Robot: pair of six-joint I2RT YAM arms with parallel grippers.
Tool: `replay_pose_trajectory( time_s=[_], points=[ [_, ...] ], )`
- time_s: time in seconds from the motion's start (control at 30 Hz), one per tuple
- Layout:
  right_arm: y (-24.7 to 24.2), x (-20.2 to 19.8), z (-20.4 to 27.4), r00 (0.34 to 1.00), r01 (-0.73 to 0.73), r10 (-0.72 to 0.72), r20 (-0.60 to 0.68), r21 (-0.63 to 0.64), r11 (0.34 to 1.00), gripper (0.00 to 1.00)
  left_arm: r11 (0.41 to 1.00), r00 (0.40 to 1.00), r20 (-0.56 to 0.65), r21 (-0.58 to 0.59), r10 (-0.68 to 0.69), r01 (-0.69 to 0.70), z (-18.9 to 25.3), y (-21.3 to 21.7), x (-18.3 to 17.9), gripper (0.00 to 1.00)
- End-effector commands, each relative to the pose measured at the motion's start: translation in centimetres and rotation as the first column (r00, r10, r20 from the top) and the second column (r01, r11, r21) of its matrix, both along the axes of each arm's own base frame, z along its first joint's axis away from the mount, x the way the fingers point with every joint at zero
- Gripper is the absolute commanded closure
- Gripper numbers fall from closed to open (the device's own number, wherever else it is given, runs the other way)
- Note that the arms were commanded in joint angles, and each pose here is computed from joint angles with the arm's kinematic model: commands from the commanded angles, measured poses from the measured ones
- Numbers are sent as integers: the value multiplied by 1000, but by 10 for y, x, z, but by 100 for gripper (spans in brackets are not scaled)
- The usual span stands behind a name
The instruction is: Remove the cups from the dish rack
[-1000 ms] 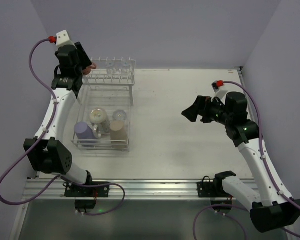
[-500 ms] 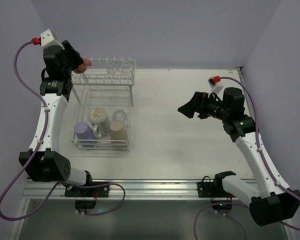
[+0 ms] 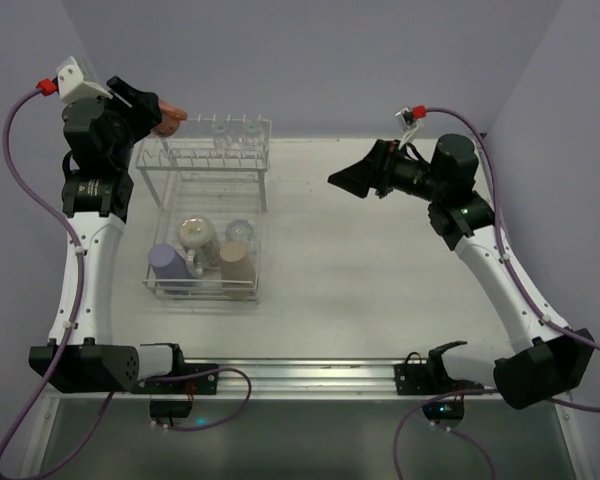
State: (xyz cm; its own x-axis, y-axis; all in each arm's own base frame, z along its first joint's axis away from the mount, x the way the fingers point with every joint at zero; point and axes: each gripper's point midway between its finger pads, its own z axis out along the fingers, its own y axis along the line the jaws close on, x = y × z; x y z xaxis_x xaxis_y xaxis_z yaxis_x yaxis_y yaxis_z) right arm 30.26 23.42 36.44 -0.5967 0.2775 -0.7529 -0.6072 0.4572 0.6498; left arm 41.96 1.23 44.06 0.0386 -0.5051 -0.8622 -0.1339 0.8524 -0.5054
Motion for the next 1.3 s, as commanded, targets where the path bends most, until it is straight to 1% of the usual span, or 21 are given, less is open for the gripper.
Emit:
replay_pose_trajectory(
  time_s=[0.0,0.03,0.07,0.1,0.13,0.17,0.2,0.23,0.27,0.3,0.4,0.47,0.5,0.6,0.63,0.8,0.83,0.9,1.07,1.23,1.27],
  points=[
    [25,-4,63,986,-145,127,109,179,973,4,993,991,115,-77,-75,84,32,-16,-19,100],
    [30,-2,68,983,-163,143,114,196,967,5,992,989,129,-92,-78,90,36,-17,-24,100],
    [38,6,67,979,-188,167,115,208,960,5,987,985,127,-99,-115,128,33,-24,-25,100],
    [45,5,78,976,-212,192,104,238,948,6,984,982,135,-104,-128,143,34,-27,-27,100],
    [50,7,82,973,-228,209,100,250,941,7,981,976,166,-108,-140,159,42,-30,-34,100],
    [58,16,77,970,-243,229,83,261,934,7,976,973,162,-114,-164,183,38,-34,-35,100],
    [66,16,87,966,-258,247,75,284,923,7,973,970,166,-118,-177,198,38,-37,-37,100],
    [70,18,91,964,-264,255,69,294,919,7,970,964,188,-118,-188,212,44,-39,-43,100],
    [80,27,83,962,-271,271,41,301,914,8,965,960,185,-121,-210,234,40,-43,-45,100],
    [84,30,91,959,-279,278,47,312,908,8,962,957,193,-125,-218,245,40,-45,-47,100],
    [99,42,93,949,-286,316,-22,367,885,9,949,941,219,-126,-258,289,43,-53,-56,100],
    [105,48,96,942,-301,336,-21,398,867,10,936,923,250,-123,-293,330,48,-60,-64,100],
    [111,53,93,934,-300,354,-55,421,856,11,928,913,270,-129,-306,350,53,-64,-66,100],
    [123,54,99,920,-319,386,-61,455,832,12,906,889,289,-129,-355,403,53,-73,-73,100],
    [128,59,95,921,-308,383,-75,461,832,12,900,873,327,-124,-361,419,62,-75,-78,100],
    [147,58,102,904,-333,420,-75,490,805,14,876,856,328,-136,-401,462,50,-83,-82,100],
    [152,63,95,899,-333,428,-89,494,803,14,872,852,334,-144,-403,468,51,-84,-85,100],
    [155,62,102,891,-356,448,-65,511,782,16,858,842,337,-154,-421,490,45,-88,-87,100],
    [174,70,94,878,-374,473,-73,513,772,18,833,822,357,-173,-445,526,45,-93,-91,100],
    [180,74,88,874,-374,481,-76,527,763,22,821,808,375,-174,-454,543,50,-96,-97,100],
    [181,73,87,867,-381,493,-72,541,749,23,819,805,376,-174,-458,547,51,-97,-98,100]
  ],
)
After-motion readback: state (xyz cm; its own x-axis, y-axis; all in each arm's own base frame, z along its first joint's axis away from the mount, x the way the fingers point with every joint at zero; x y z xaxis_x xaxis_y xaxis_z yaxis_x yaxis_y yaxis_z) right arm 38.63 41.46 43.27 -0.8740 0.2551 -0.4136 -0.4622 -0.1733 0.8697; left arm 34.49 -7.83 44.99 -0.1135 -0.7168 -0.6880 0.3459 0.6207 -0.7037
